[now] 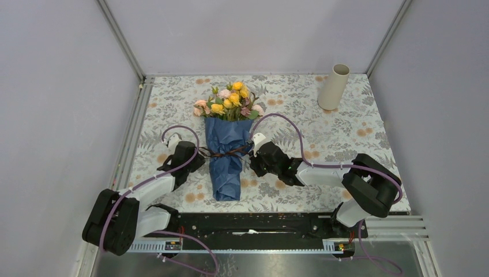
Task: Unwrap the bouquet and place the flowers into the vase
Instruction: Untie the ribbon from the wrapping paper.
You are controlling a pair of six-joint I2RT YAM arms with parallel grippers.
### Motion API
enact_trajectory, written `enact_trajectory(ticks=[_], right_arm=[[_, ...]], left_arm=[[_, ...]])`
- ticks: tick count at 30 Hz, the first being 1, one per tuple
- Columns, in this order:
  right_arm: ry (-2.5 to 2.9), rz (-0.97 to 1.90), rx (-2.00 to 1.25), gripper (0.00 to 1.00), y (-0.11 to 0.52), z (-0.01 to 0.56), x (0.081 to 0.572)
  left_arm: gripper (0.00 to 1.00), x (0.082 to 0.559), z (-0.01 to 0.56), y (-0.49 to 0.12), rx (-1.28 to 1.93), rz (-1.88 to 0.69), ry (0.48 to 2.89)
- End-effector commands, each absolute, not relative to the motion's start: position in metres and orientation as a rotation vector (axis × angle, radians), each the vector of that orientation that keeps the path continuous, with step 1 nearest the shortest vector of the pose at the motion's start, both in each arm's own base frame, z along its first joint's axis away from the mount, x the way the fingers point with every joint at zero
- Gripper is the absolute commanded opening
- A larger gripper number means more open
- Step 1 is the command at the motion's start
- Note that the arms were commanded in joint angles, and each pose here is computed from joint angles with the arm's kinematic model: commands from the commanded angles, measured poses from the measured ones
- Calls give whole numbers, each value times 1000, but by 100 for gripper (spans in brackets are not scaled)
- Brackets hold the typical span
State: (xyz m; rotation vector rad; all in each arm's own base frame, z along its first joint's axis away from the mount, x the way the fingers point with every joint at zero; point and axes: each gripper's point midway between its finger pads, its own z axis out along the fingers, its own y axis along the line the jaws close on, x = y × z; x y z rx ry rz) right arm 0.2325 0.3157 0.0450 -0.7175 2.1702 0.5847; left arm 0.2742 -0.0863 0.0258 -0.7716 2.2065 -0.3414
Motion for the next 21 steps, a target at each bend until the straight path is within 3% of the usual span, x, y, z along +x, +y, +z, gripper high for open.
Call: enact_trajectory(ticks=[1, 21], right_arm=[[2113, 639, -707, 11, 328, 60, 234], [2102, 659, -697, 11, 330, 65, 234]], left_arm=[[31, 287, 36, -86, -766, -353, 2149], [30, 289, 35, -84, -762, -323, 2162]])
